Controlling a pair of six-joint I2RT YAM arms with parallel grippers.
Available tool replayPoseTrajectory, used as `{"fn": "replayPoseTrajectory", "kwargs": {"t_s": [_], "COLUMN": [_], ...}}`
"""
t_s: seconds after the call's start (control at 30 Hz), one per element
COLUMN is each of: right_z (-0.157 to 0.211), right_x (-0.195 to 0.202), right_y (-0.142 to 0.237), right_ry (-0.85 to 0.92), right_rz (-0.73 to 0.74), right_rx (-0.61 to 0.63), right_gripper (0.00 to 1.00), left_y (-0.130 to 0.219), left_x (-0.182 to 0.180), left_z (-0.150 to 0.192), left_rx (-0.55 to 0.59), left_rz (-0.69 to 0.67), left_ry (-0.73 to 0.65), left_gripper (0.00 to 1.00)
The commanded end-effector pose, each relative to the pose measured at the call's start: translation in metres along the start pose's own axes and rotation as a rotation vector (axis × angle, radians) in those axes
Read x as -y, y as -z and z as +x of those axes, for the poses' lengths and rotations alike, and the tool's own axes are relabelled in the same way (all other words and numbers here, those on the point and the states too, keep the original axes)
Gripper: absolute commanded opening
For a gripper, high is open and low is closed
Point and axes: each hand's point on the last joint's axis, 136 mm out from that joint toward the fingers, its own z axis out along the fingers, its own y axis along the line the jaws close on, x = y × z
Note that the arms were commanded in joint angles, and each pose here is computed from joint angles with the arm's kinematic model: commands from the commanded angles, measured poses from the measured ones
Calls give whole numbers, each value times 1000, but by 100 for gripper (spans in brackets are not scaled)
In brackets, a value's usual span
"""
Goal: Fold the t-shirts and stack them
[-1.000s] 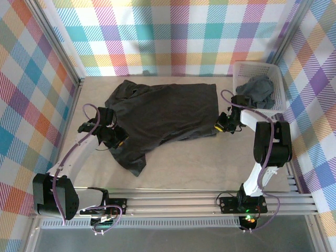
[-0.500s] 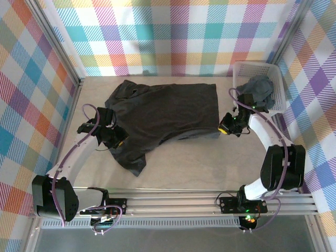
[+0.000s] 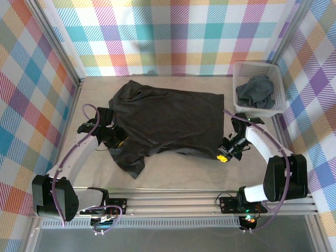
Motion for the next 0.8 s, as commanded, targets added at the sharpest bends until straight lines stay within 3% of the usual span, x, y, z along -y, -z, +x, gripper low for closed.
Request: {"fn": "replayPoseTrajectory", "kwargs": {"t_s": [0.0, 0.13, 0.2, 0.3, 0.43, 0.57, 0.63, 0.77], "right_z": [-37, -69, -70, -61, -43, -23, -18, -28], "right_x": [-5, -17, -17, -10, 0, 17, 24, 22], "right_y": [-8, -14, -20, -22, -18, -23, -27, -13], "right_ry": [43, 62, 57, 44, 18, -24, -34, -27], "right_rz": [37, 63, 71, 72, 52, 56, 71, 89], "right_rx": [84, 112, 85, 80, 101, 96, 92, 152], "right_gripper": [0, 0, 7, 11, 0, 0, 8, 33], "left_y": [-6, -6, -4, -1, 2, -2, -4, -5], "left_x": [-3, -1, 0, 1, 0, -2, -2, 0], "left_z": [8, 5, 4, 3, 5, 8, 8, 9], "left_rx": [-36, -34, -30, -20, -10, -22, -22, -27], "left_rz": [-8, -11, -14, -6, 5, 5, 8, 10], "left_ry": [-14, -21, -24, -23, -23, -15, -11, -10], "left_gripper": [35, 35, 35, 36, 36, 36, 36, 36]}}
